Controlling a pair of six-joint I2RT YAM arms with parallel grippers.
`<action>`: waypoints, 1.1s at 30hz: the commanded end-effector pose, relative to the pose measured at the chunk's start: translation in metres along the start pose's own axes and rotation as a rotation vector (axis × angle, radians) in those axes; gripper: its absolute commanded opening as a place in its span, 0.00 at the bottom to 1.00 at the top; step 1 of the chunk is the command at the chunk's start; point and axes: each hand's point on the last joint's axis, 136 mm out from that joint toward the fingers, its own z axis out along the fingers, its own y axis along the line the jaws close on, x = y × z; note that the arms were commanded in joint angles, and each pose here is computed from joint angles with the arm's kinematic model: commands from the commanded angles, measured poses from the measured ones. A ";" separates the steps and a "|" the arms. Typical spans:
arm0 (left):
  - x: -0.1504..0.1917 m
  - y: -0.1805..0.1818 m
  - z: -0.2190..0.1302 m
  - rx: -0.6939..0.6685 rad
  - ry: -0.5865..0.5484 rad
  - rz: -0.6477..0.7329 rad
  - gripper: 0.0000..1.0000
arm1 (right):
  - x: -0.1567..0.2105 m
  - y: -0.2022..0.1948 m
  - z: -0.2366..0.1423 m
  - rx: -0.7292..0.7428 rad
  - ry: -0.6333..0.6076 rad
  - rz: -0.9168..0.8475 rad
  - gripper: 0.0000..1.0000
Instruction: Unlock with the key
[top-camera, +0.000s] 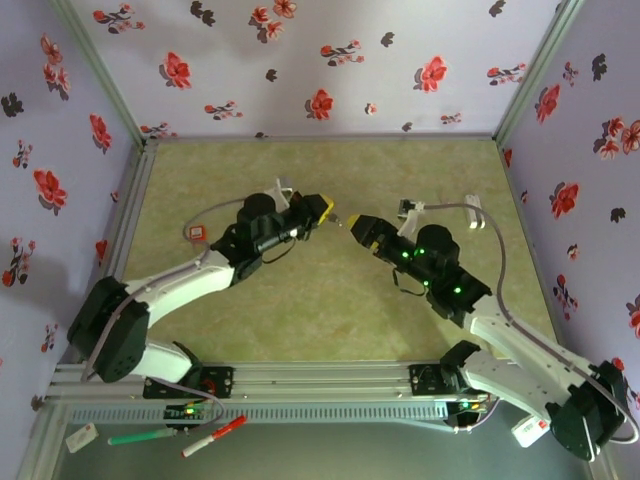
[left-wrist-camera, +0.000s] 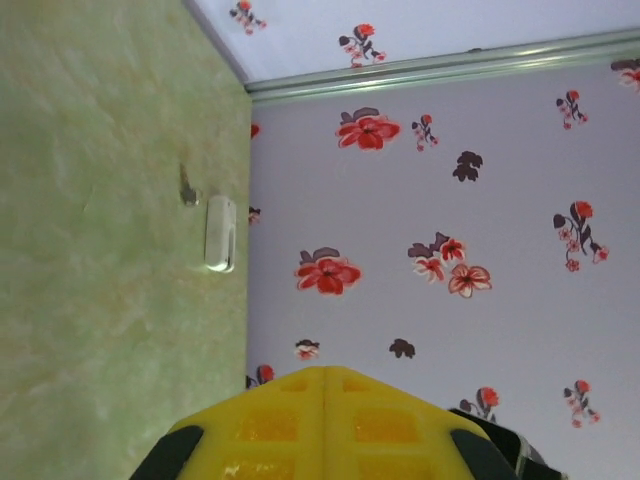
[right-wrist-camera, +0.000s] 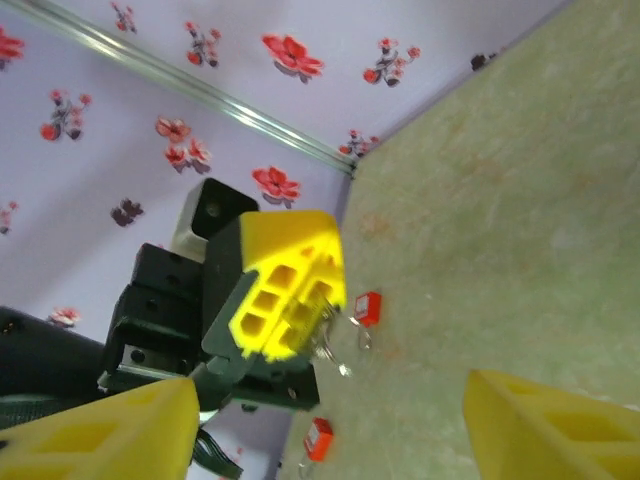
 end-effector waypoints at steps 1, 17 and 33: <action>-0.004 -0.053 -0.022 0.012 0.029 0.358 0.00 | -0.014 0.023 -0.020 -0.047 -0.020 -0.081 0.85; 0.014 -0.073 -0.024 0.009 0.177 0.595 0.00 | -0.010 0.056 0.006 -0.305 0.036 -0.136 0.92; 0.019 -0.066 -0.021 0.020 0.183 0.584 0.00 | 0.011 0.058 0.036 -0.367 0.066 -0.119 0.80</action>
